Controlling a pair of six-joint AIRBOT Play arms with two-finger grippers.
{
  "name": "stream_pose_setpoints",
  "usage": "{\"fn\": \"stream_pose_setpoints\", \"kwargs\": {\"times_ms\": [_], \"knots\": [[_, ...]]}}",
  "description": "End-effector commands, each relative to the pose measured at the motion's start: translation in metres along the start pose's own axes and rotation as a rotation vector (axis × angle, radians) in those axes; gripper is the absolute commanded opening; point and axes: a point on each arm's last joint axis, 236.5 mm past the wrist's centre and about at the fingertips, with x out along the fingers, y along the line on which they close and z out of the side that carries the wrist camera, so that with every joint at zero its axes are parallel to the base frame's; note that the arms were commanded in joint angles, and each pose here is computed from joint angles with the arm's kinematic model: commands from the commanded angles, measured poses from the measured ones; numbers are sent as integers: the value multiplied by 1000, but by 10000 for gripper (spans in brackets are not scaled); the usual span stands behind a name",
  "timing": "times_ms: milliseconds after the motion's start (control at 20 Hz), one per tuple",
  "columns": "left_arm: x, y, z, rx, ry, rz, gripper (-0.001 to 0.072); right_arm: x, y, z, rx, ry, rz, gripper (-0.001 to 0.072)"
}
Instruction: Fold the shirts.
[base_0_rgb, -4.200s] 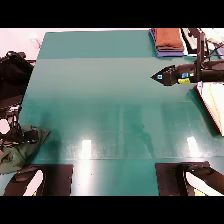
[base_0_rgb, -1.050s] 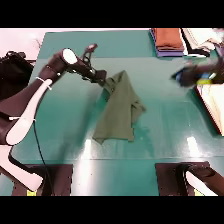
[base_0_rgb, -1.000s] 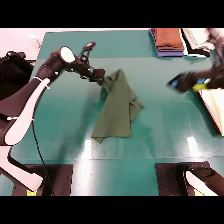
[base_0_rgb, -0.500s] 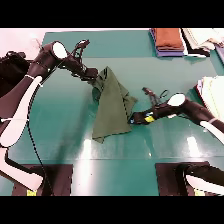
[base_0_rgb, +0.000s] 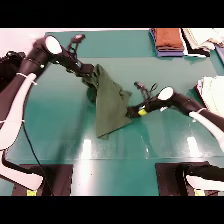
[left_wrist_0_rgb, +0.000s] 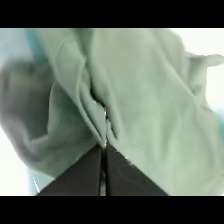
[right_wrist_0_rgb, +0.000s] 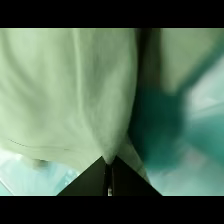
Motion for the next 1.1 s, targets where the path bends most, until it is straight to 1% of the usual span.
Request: {"fn": "stream_pose_setpoints", "kwargs": {"times_ms": [0, 150, 250, 400, 550, 750, 850, 950, 1050], "knots": [[-75, 14, 34, -3, -164, 47, 22, -94, -19, 39, -83, -139, -121, 16], [-168, 9, 52, 22, -351, 83, 22, -212, -20, 69, -129, -368, -239, 16], [-225, -9, 52, 86, -459, 111, 22, -291, -4, 76, -158, -536, -302, 16], [-311, -44, 36, 143, -622, 111, 22, -387, 27, 65, -212, -747, -411, 16], [-389, -78, 6, 198, -779, 111, 22, -454, 56, 42, -246, -898, -517, 16], [-475, -113, -31, 258, -1000, 109, 22, -500, 77, 20, -256, -988, -618, 16], [-497, -116, -37, 268, -1068, 131, 21, -504, 76, 18, -245, -994, -631, 16], [-478, -103, -33, 254, -1003, 159, 21, -486, 56, 24, -177, -931, -584, 15], [-419, -80, -24, 218, -812, 167, 21, -445, 16, 27, -62, -782, -516, 15]]}}
